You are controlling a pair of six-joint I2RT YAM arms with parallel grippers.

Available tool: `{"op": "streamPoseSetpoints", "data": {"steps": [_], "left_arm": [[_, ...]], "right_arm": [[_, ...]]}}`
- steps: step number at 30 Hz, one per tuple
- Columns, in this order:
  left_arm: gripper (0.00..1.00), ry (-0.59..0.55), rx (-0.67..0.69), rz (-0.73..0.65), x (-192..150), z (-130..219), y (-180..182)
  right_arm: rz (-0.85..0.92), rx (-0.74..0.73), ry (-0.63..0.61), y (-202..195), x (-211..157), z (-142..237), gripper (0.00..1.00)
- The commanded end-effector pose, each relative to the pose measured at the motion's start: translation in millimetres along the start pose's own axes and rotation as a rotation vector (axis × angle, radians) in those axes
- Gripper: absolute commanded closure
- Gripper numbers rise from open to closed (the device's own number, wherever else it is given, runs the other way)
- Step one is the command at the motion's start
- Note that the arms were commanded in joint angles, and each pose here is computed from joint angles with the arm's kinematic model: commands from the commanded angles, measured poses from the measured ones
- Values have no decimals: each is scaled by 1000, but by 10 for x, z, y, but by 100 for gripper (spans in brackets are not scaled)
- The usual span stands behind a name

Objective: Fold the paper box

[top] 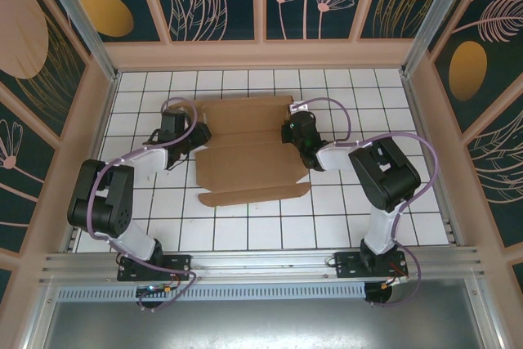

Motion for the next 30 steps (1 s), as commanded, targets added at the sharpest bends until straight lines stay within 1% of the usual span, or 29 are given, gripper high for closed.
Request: {"op": "streamPoseSetpoints", "data": {"steps": [1, 6, 8, 11, 13, 15, 17, 21, 25, 28, 30], "left_arm": [[51, -6, -110, 23, 21, -12, -136], [51, 38, -194, 65, -80, -69, -196], [51, 96, -231, 87, -181, -161, -215], [51, 181, -222, 113, -367, -355, -123], [51, 201, -214, 115, -403, -400, -92], [51, 195, -221, 103, -367, -361, -137], [51, 155, -219, 71, -246, -234, -216], [50, 33, -227, -13, 29, 232, -417], [52, -73, -212, -61, 170, 672, -489], [56, -213, -143, -63, 302, 1014, -411], [60, -334, -54, -40, 421, 1234, -279]], "right_arm": [[15, -6, 136, -43, -403, -80, 96], [11, -3, 138, -38, -403, -93, 96], [11, -2, 142, -33, -415, -100, 96], [10, -6, 145, -39, -426, -107, 96], [12, -14, 147, -56, -434, -114, 96], [16, -22, 150, -79, -433, -115, 96], [24, -27, 153, -89, -432, -108, 96], [70, -44, 142, -116, -370, -78, 96], [133, -76, 127, -154, -299, -81, 96], [181, -114, 121, -251, -263, -92, 96], [204, -132, 117, -337, -242, -97, 96]]}}
Point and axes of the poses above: each hand's point on the last joint's axis, 136 mm out from that joint toward the fingers, its own z axis back along the fingers, its own y axis along the line the jaws close on, x = y × z, the point moved 4 cm from there along z, back along the fingers, and after that the axes turned 2 degrees about z, right-handed, at the moved point
